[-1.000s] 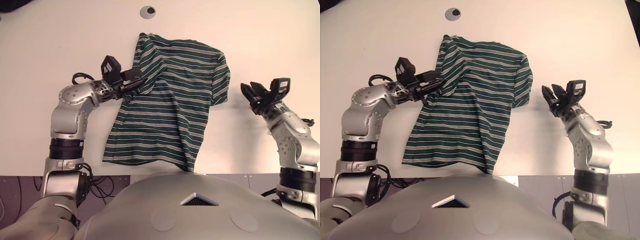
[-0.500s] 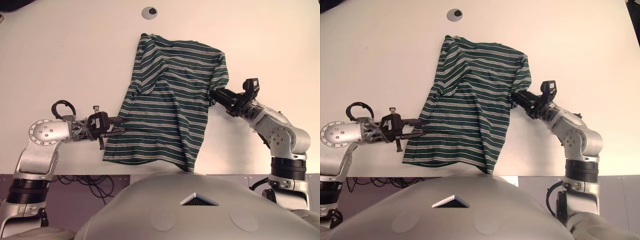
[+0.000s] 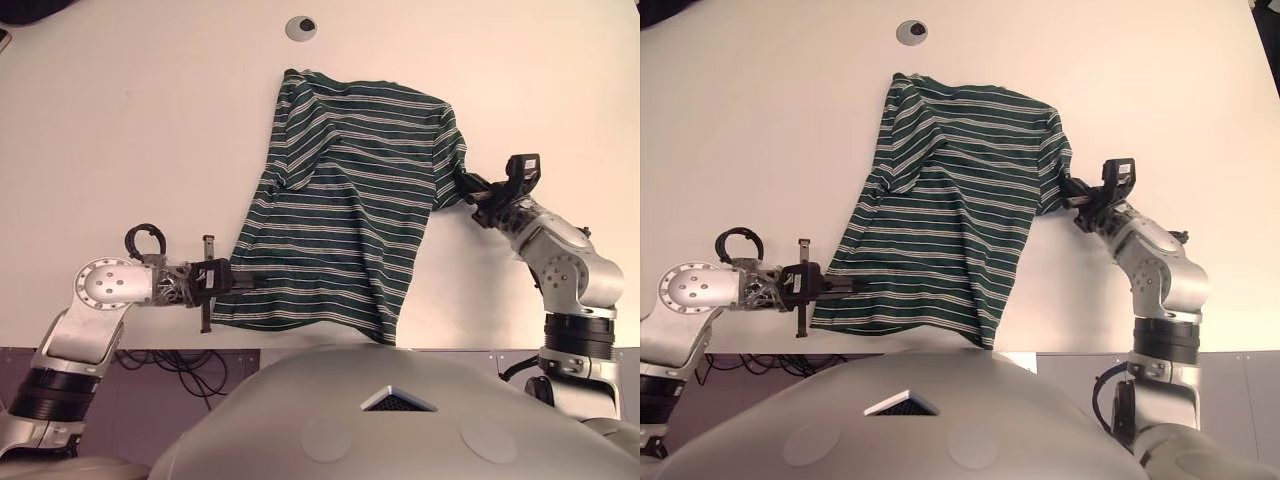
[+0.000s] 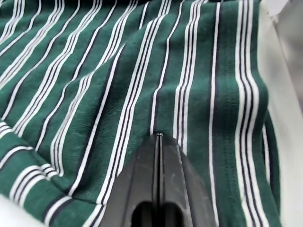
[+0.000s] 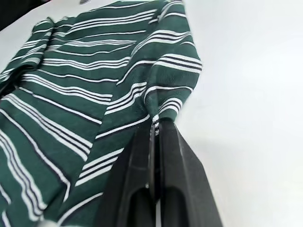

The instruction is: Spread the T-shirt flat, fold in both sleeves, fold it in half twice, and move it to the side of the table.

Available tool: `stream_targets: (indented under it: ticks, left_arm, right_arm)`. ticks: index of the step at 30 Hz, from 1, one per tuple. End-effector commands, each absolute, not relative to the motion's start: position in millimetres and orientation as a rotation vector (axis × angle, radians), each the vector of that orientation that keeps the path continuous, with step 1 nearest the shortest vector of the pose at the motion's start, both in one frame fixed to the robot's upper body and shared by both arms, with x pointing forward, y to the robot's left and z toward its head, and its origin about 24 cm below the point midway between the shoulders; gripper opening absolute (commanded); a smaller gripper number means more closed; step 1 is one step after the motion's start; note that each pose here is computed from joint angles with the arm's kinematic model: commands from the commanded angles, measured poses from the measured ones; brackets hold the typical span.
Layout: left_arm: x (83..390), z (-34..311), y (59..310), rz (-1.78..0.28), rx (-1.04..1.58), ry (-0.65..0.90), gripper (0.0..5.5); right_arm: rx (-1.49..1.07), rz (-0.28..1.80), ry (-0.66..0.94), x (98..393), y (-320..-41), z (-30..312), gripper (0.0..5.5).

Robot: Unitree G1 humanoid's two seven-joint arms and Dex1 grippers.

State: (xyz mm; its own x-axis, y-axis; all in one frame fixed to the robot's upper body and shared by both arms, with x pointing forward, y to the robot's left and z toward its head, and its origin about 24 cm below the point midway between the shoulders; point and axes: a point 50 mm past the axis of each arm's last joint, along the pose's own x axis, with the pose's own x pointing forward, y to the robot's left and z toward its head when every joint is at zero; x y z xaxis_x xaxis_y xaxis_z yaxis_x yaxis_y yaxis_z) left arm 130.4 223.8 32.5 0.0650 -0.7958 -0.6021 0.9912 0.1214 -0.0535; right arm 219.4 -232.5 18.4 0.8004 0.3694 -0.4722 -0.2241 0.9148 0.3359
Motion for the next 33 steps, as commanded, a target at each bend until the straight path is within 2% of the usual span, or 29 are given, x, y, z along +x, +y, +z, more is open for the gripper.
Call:
stream_targets:
  ticks: [1, 11, 15, 22, 27, 33]
  left_arm:
    - [103, 8, 215, -1.488, 0.339, 0.724, 0.0]
    - [99, 14, 179, -1.514, 0.204, 0.627, 0.0]
    - [104, 14, 177, -1.464, 0.202, 0.608, 0.0]
    - [114, 14, 172, -1.42, 0.184, 0.568, 0.0]
    - [115, 13, 168, -1.423, 0.178, 0.556, 0.0]
    - [114, 10, 163, -1.419, 0.169, 0.551, 0.0]
  right_arm:
    - [0.234, 0.275, 0.548, 226, -244, 21, 0.03]
    - [0.021, 0.257, 0.451, 248, -251, 35, 0.03]
    - [-0.132, 0.318, 0.399, 257, -244, 45, 0.03]
    - [-0.479, 0.551, 0.34, 262, -206, 62, 0.03]
    - [-0.626, 0.638, 0.354, 260, -191, 61, 0.03]
    - [-0.717, 0.695, 0.3, 264, -168, 72, 0.03]
